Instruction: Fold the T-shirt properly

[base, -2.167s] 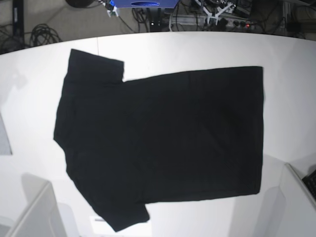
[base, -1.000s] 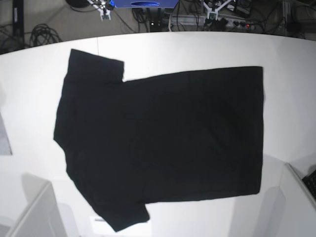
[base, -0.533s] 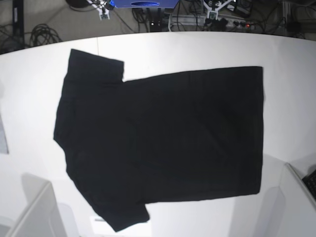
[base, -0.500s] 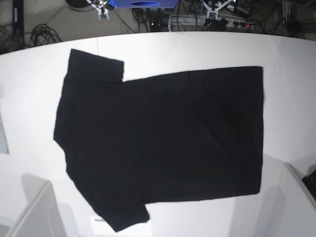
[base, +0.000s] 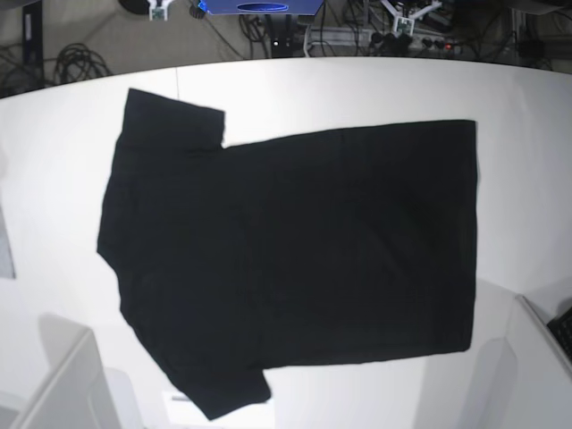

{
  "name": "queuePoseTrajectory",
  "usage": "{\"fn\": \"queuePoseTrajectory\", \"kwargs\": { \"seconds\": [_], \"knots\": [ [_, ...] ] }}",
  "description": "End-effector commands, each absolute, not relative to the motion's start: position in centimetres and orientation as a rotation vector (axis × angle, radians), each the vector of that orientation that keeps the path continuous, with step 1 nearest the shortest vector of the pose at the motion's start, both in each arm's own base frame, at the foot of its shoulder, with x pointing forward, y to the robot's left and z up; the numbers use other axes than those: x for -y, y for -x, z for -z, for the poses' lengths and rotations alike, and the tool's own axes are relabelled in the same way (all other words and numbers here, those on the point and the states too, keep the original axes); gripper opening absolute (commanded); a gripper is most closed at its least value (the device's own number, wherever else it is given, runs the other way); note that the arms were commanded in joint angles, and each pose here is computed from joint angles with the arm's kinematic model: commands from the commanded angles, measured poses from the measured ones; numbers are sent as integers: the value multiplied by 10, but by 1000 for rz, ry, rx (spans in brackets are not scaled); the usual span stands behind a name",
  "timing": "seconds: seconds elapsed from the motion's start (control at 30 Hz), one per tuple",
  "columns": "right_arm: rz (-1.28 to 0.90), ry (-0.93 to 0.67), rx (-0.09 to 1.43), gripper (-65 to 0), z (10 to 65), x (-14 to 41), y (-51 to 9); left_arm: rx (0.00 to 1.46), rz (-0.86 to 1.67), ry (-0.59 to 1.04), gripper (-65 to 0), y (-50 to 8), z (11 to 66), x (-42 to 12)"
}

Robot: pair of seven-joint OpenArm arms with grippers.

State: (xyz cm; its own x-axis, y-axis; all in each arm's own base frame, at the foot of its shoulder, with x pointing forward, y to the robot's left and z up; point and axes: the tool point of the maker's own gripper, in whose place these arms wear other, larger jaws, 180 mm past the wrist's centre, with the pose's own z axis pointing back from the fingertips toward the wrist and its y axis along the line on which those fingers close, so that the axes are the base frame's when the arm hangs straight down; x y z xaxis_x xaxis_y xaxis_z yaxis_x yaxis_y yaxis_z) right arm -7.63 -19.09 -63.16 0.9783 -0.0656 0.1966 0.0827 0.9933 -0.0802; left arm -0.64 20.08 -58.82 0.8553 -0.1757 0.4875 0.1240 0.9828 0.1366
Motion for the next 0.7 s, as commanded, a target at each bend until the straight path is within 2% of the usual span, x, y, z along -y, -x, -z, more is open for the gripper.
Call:
{"fn": "queuePoseTrajectory", "kwargs": {
  "seconds": [0.0, 0.27, 0.5, 0.67],
  "knots": [
    [79, 103, 173, -650, 625, 198, 97, 551, 175, -105, -650, 13, 580, -204],
    [48, 118, 270, -650, 591, 203, 99, 666, 214, -96, -650, 26, 550, -209],
    [306, 139, 364, -650, 557, 224, 75, 788, 246, -70, -650, 18, 506, -204],
    [320, 175, 493, -650, 513, 245, 43, 904, 88, -51, -650, -6, 460, -219]
  ]
}}
